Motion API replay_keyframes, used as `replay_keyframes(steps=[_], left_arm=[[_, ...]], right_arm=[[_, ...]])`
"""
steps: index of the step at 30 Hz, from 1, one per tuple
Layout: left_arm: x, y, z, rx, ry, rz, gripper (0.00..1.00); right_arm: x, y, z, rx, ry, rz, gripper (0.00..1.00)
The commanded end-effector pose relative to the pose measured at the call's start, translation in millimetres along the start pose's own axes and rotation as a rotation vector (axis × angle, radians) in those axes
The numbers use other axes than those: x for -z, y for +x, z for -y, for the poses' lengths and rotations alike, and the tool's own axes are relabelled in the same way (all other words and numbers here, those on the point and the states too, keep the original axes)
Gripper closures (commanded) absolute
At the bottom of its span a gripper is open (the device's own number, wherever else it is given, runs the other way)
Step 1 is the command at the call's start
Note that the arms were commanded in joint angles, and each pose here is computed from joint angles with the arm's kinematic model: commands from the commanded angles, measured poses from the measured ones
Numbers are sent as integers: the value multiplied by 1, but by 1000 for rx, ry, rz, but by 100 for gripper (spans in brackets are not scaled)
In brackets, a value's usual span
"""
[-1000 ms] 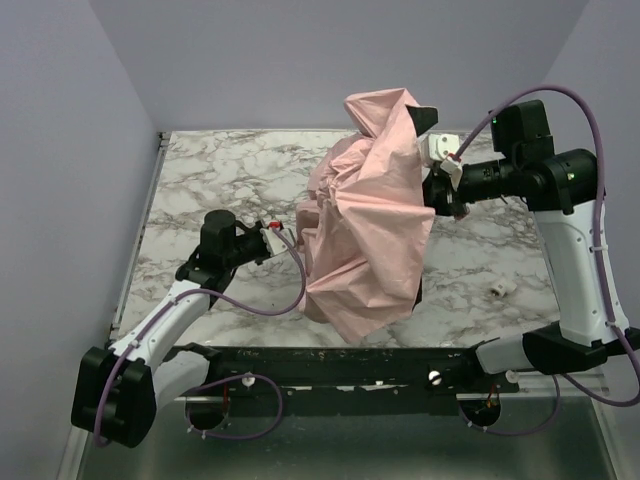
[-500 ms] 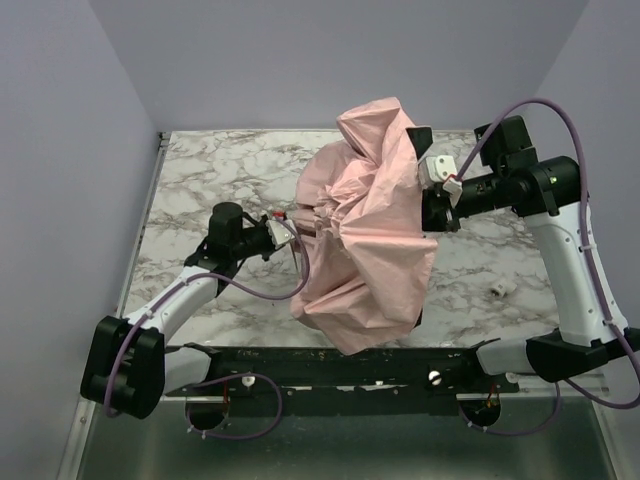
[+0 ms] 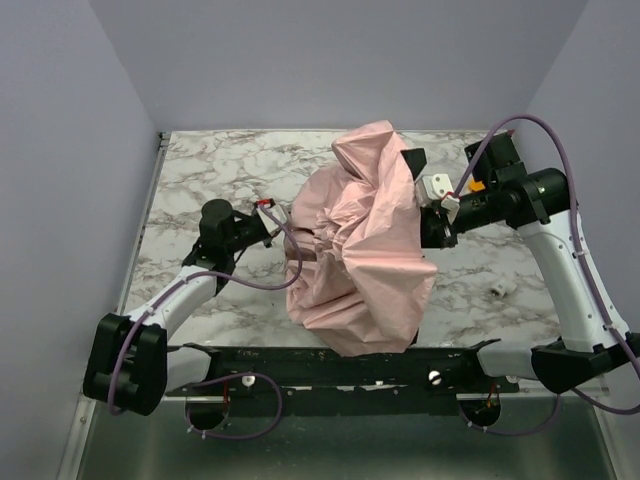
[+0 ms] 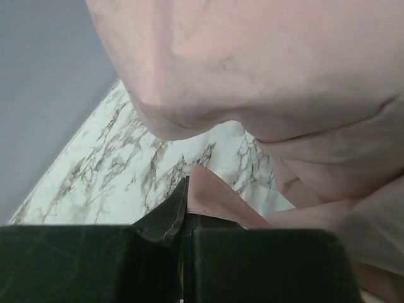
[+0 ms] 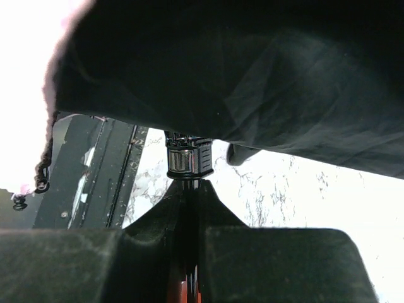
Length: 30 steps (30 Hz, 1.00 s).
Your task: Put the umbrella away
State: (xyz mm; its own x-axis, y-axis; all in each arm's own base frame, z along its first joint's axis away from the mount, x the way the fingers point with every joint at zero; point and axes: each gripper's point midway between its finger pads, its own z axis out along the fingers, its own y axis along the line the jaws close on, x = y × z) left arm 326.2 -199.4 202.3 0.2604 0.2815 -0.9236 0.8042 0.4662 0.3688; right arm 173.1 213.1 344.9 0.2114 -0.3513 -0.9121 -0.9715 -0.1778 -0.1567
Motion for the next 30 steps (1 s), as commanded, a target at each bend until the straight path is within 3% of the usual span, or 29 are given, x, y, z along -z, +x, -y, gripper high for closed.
replay_keyframes(steps=[1, 10, 16, 19, 23, 30], left_arm=[[-10, -6, 0, 39, 37, 54, 100], [-15, -6, 5, 96, 74, 46, 100], [-17, -1, 5, 74, -12, 0, 100], [-12, -1, 11, 34, -61, -6, 100], [4, -10, 8, -47, -130, 22, 100], [13, -26, 15, -69, -85, 45, 100]], right_arm=[[-6, -22, -17, 68, -57, 101, 99], [-11, -33, -21, 126, -88, 135, 99], [-29, -12, -23, 43, -160, 149, 100], [-25, -9, -9, 23, -107, 94, 100], [-5, -25, 5, 52, -23, 100, 100], [13, -60, 11, 101, 16, 135, 100]])
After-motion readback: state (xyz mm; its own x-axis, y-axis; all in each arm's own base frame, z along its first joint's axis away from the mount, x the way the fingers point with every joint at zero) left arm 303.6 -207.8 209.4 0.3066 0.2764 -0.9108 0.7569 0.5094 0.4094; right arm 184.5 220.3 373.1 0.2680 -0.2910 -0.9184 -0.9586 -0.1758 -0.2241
